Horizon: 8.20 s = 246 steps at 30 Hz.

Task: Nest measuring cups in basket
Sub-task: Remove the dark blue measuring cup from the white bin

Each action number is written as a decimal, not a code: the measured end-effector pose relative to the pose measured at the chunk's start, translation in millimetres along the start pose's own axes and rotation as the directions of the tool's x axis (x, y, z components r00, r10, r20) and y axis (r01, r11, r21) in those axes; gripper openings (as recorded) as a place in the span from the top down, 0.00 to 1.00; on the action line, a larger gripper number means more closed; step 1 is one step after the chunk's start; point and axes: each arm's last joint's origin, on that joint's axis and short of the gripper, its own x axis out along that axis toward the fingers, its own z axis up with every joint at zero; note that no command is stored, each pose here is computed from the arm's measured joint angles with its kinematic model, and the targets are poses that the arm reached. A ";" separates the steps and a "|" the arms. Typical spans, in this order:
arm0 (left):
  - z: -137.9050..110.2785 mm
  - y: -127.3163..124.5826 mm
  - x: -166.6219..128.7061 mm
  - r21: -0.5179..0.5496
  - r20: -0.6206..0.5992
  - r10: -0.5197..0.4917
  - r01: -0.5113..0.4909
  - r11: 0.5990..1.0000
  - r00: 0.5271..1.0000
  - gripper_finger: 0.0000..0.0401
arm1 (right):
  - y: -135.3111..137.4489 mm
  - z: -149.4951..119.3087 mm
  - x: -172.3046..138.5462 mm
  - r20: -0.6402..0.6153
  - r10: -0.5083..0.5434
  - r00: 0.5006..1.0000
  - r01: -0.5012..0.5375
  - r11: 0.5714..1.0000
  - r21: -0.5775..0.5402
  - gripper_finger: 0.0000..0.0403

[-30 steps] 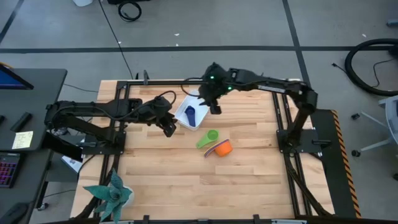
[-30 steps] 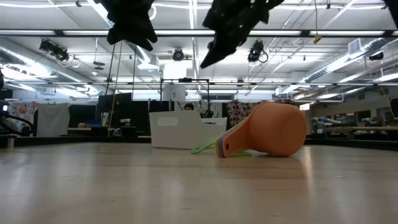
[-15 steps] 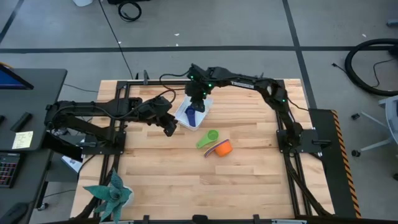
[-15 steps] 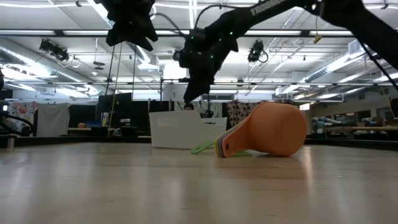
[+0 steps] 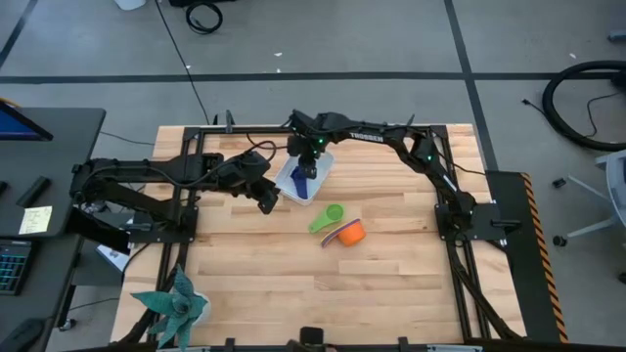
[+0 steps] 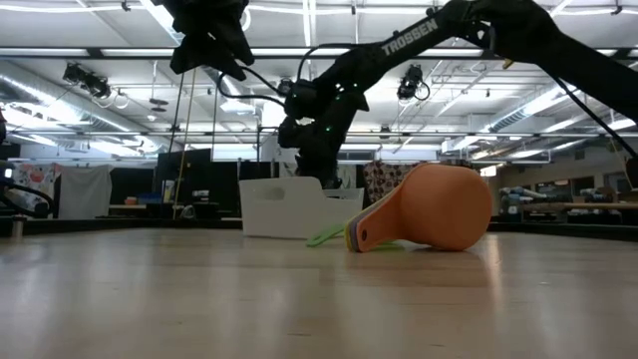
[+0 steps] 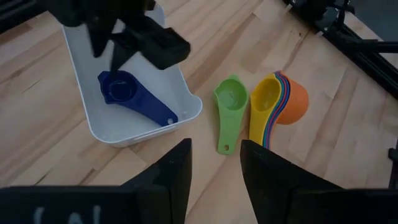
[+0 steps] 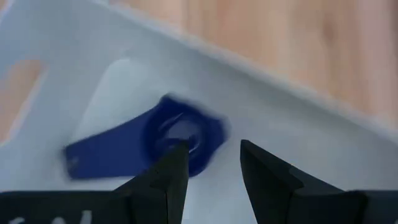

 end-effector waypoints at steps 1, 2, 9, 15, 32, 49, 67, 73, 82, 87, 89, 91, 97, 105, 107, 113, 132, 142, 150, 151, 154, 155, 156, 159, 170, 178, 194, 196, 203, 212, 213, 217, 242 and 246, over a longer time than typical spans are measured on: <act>0.0 0.0 0.0 0.000 0.000 0.000 0.000 1.000 1.000 0.65 | -0.3 0.7 0.1 0.008 -0.004 1.000 0.004 1.000 0.001 0.63; 0.0 0.0 0.0 0.000 0.000 0.000 0.000 1.000 1.000 0.65 | -0.8 1.2 0.0 0.017 0.005 1.000 -0.005 1.000 0.010 0.63; 0.1 0.0 -0.1 -0.026 0.000 0.000 0.000 1.000 1.000 0.65 | -2.8 -3.8 2.1 0.019 0.079 0.997 -0.080 0.995 0.052 0.63; 0.1 0.0 -0.1 -0.026 0.000 0.000 0.000 1.000 1.000 0.65 | -3.8 -1.6 1.7 0.036 0.061 0.997 -0.062 0.997 0.038 0.63; 3.5 -2.7 -0.3 -0.034 0.035 -0.027 0.028 0.999 0.999 0.65 | 0.0 -7.0 17.7 -0.053 -0.033 0.998 0.033 0.999 0.001 0.63; 4.0 -2.9 -0.3 -0.031 0.039 -0.030 0.031 0.999 0.999 0.65 | 38.2 -6.6 24.0 -0.157 -0.015 0.987 -0.028 0.963 -0.269 0.64; 3.5 -3.6 -0.3 -0.022 0.030 -0.043 0.044 0.999 0.999 0.65 | 40.7 -3.6 16.6 -0.156 -0.073 0.985 0.035 0.971 -0.238 0.64; 3.6 -3.5 -0.4 -0.023 0.031 -0.043 0.043 0.999 0.999 0.65 | 35.5 -1.9 13.4 -0.141 -0.078 0.987 0.054 0.985 -0.166 0.64; 3.5 -3.8 -0.4 -0.033 0.031 -0.044 0.045 0.998 0.999 0.65 | 14.0 -4.9 9.2 -0.085 0.013 0.996 -0.012 1.000 0.009 0.64; 3.5 -3.8 -0.4 -0.033 0.031 -0.044 0.045 0.998 0.999 0.65 | 9.1 -12.9 14.9 -0.117 -0.007 0.993 0.013 0.999 0.049 0.64; 3.5 -3.8 -0.4 -0.033 0.031 -0.044 0.045 0.998 0.999 0.65 | 9.2 -12.9 15.4 -0.116 -0.009 0.993 0.016 0.998 0.055 0.64; 3.5 -3.8 -0.4 -0.033 0.031 -0.044 0.045 0.998 0.999 0.65 | 9.1 -12.6 15.4 -0.114 -0.013 0.993 0.020 0.998 0.061 0.64; 3.5 -3.8 -0.4 -0.033 0.031 -0.044 0.045 0.998 0.999 0.65 | 9.5 -12.5 15.4 -0.111 -0.003 0.994 0.011 0.998 0.066 0.64; 3.5 -3.8 -0.4 -0.032 0.031 -0.044 0.045 0.998 0.999 0.65 | 24.4 -16.1 16.7 -0.163 0.096 0.982 -0.113 0.989 -0.099 0.64; 3.5 -3.9 -0.4 -0.031 0.031 -0.044 0.045 0.998 0.999 0.65 | 29.1 -14.9 17.7 -0.166 0.099 0.981 -0.118 0.987 -0.108 0.64; 3.5 -3.9 -0.5 -0.020 0.031 -0.044 0.045 0.999 0.999 0.65 | 43.8 -11.8 20.9 -0.182 0.077 0.980 -0.131 0.942 -0.308 0.64; 2.7 -4.7 -0.4 0.061 0.007 -0.075 0.074 0.995 0.997 0.65 | 46.7 -13.9 20.8 -0.231 -0.002 0.973 -0.141 0.787 -0.600 0.64; -3.2 -4.2 -0.7 0.110 -0.101 -0.132 0.143 0.984 0.986 0.65 | 74.8 10.4 6.4 -0.154 0.023 0.988 -0.124 0.716 -0.687 0.64; -7.0 -3.2 -1.3 0.155 -0.164 -0.154 0.179 0.972 0.975 0.65 | 76.1 9.8 6.7 -0.158 0.054 0.986 -0.162 0.528 -0.834 0.64; -7.2 -3.3 -1.3 0.164 -0.167 -0.157 0.184 0.969 0.973 0.65 | 71.6 9.2 6.1 -0.155 0.059 0.986 -0.163 0.497 -0.852 0.64; -7.2 -3.4 -1.3 0.171 -0.169 -0.160 0.189 0.967 0.972 0.65 | 54.2 6.2 2.7 -0.136 0.103 0.985 -0.167 0.425 -0.890 0.64; -7.2 -3.4 -1.3 0.171 -0.170 -0.161 0.190 0.967 0.972 0.65 | 48.6 5.0 1.6 -0.131 0.117 0.985 -0.168 0.420 -0.892 0.64; -7.2 -3.4 -1.3 0.171 -0.169 -0.161 0.190 0.967 0.972 0.65 | 42.7 3.7 0.5 -0.126 0.126 0.984 -0.167 0.420 -0.892 0.64; -7.2 -3.4 -1.3 0.171 -0.169 -0.161 0.190 0.967 0.972 0.65 | 28.7 0.4 -2.5 -0.107 0.159 0.981 -0.165 0.421 -0.892 0.64; -3.7 1.1 -0.3 0.158 -0.159 -0.150 0.175 0.972 0.976 0.65 | 32.4 -26.8 36.9 -0.144 0.155 0.977 -0.180 0.254 -0.950 0.64; -2.2 3.3 0.4 0.175 -0.155 -0.143 0.170 0.970 0.978 0.65 | 34.4 -17.8 34.3 -0.093 0.034 0.995 -0.099 0.222 -0.970 0.69; -2.2 3.2 0.4 0.184 -0.155 -0.143 0.171 0.968 0.978 0.65 | 25.8 -14.0 23.8 -0.028 0.078 0.997 -0.044 0.213 -0.976 0.71; -2.2 3.2 0.4 0.184 -0.155 -0.143 0.171 0.968 0.978 0.65 | 27.6 -13.4 23.3 -0.004 0.160 0.987 -0.036 0.198 -0.980 0.71; -2.2 3.3 0.4 0.185 -0.155 -0.143 0.171 0.968 0.977 0.65 | 27.1 -10.3 24.4 0.040 0.176 0.984 0.016 0.135 -0.991 0.71; -2.2 3.3 0.4 0.207 -0.156 -0.144 0.175 0.963 0.977 0.65 | 24.4 -21.2 34.8 0.018 0.152 0.988 0.001 0.112 -0.994 0.72; -2.2 3.2 0.4 0.216 -0.156 -0.144 0.176 0.960 0.977 0.65 | 24.4 -21.2 34.8 0.019 0.155 0.988 0.002 0.112 -0.994 0.72; -2.2 3.2 0.4 0.226 -0.156 -0.144 0.177 0.958 0.977 0.65 | 24.0 -20.3 34.3 0.038 0.187 0.982 0.017 0.113 -0.993 0.74; -2.2 3.2 0.4 0.226 -0.157 -0.146 0.179 0.958 0.977 0.65 | 19.7 -16.3 48.2 0.216 0.145 0.966 0.167 0.292 -0.942 0.96; -2.2 3.2 0.4 0.226 -0.156 -0.146 0.179 0.958 0.977 0.65 | 22.0 -15.5 48.9 0.213 0.126 0.969 0.168 0.295 -0.941 0.96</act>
